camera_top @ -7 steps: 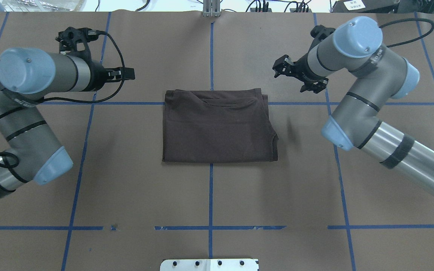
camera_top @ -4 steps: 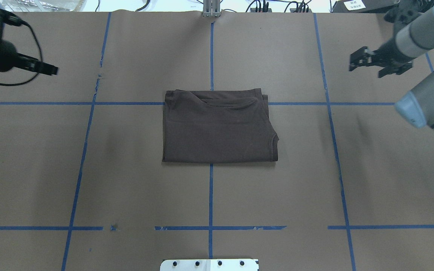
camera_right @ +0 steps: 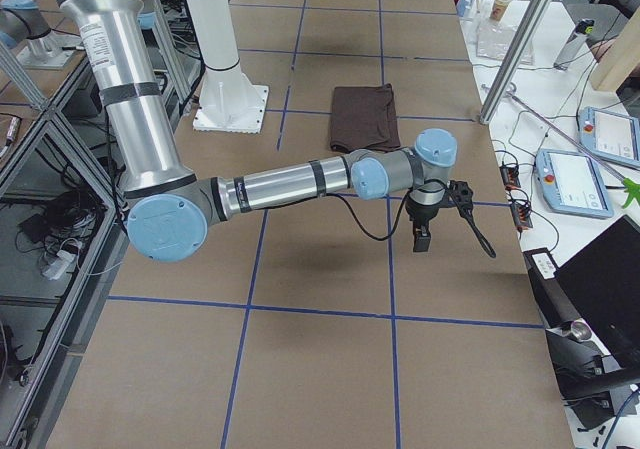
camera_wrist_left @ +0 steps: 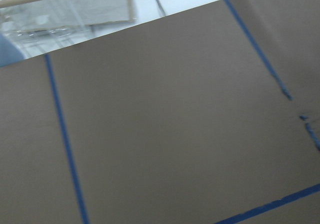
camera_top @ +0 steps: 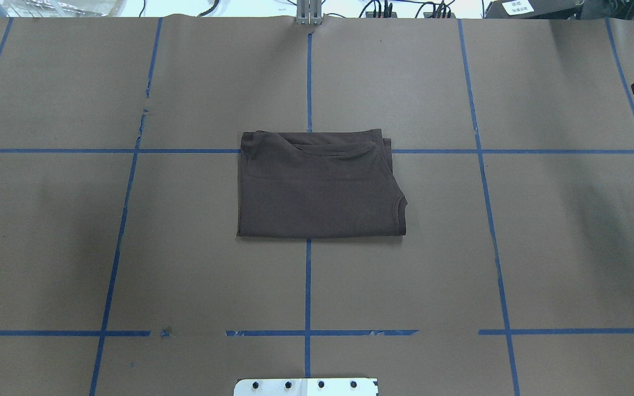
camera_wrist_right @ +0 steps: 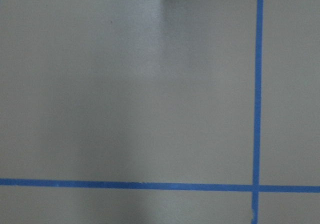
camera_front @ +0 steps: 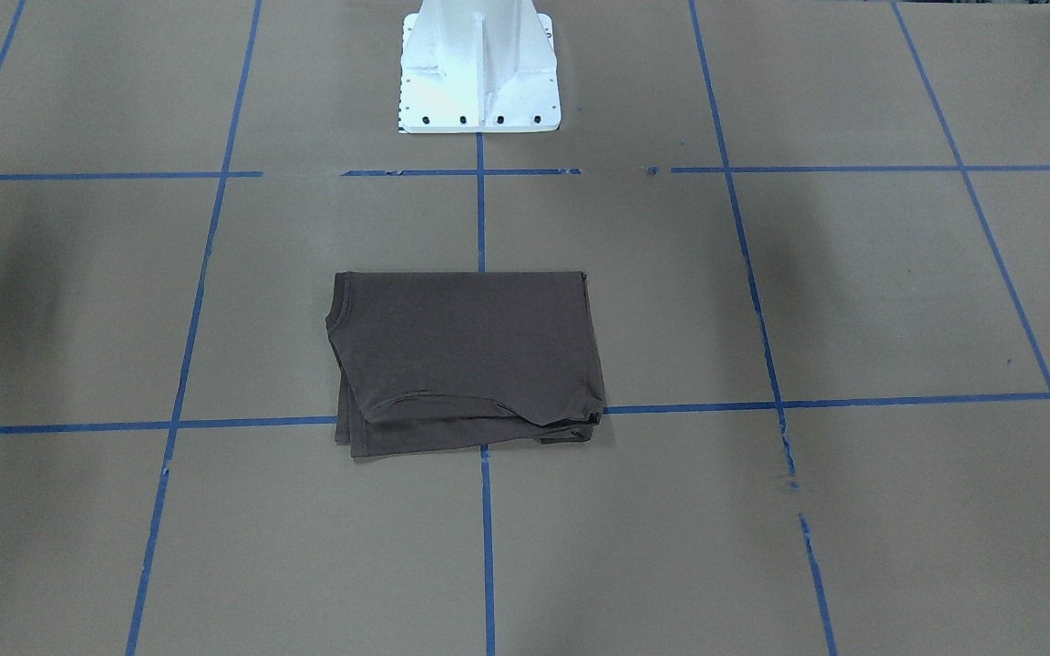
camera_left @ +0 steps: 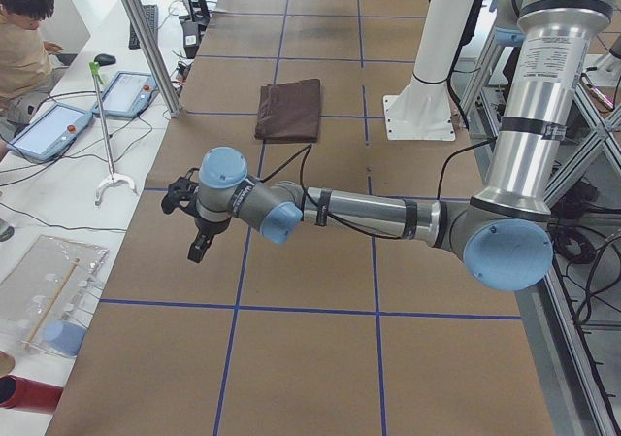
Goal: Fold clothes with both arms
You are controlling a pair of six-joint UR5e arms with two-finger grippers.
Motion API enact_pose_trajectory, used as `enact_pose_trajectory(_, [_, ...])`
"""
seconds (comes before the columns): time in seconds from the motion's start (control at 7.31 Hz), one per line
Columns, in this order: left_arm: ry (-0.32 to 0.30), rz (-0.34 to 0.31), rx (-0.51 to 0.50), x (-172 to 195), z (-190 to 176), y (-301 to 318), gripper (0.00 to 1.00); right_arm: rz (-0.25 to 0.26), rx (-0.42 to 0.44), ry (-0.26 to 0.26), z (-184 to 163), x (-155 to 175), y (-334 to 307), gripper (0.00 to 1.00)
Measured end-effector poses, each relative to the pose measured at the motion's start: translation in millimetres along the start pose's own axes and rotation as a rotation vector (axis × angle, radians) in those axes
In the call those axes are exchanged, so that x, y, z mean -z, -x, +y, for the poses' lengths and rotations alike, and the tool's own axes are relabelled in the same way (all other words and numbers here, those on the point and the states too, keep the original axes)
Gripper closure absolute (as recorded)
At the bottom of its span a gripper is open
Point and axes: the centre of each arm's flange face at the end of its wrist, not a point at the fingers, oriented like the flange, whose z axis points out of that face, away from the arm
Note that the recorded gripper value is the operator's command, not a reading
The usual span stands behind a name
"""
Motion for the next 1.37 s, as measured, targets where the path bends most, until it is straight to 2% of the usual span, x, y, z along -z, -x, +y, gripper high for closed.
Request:
enact_pose_trajectory(0.14, [0.092, -0.013, 0.055, 12, -7, 13, 0.00, 0.009, 0.002, 0.022, 3, 6, -15, 0.00])
enact_pose_trajectory(0.27, [0.158, -0.015, 0.095, 14, -4, 19, 0.00, 0.013, -0.013, 0.042, 7, 9, -25, 0.00])
enact_pose_trajectory(0.41, [0.178, -0.014, 0.097, 7, 12, 27, 0.00, 0.015, -0.030, 0.063, 13, 8, -32, 0.00])
enact_pose_trajectory(0.68, [0.144, -0.010, 0.051, -14, 61, 47, 0.00, 0.009, -0.052, 0.094, 38, -5, -48, 0.00])
enact_pose_trajectory(0.82, [0.120, -0.009, 0.033, -19, 72, 52, 0.00, -0.001, -0.052, 0.096, 46, -10, -53, 0.00])
enact_pose_trajectory(0.96, [0.097, 0.012, 0.019, -15, 71, 48, 0.00, -0.018, -0.050, 0.095, 51, -13, -55, 0.00])
enact_pose_trajectory(1.09, [0.072, 0.060, 0.004, -5, 68, 35, 0.00, -0.036, -0.064, 0.105, 59, -19, -63, 0.00])
enact_pose_trajectory(1.37, [0.050, 0.109, -0.014, 12, 92, 16, 0.00, -0.065, -0.107, 0.123, 78, -27, -82, 0.00])
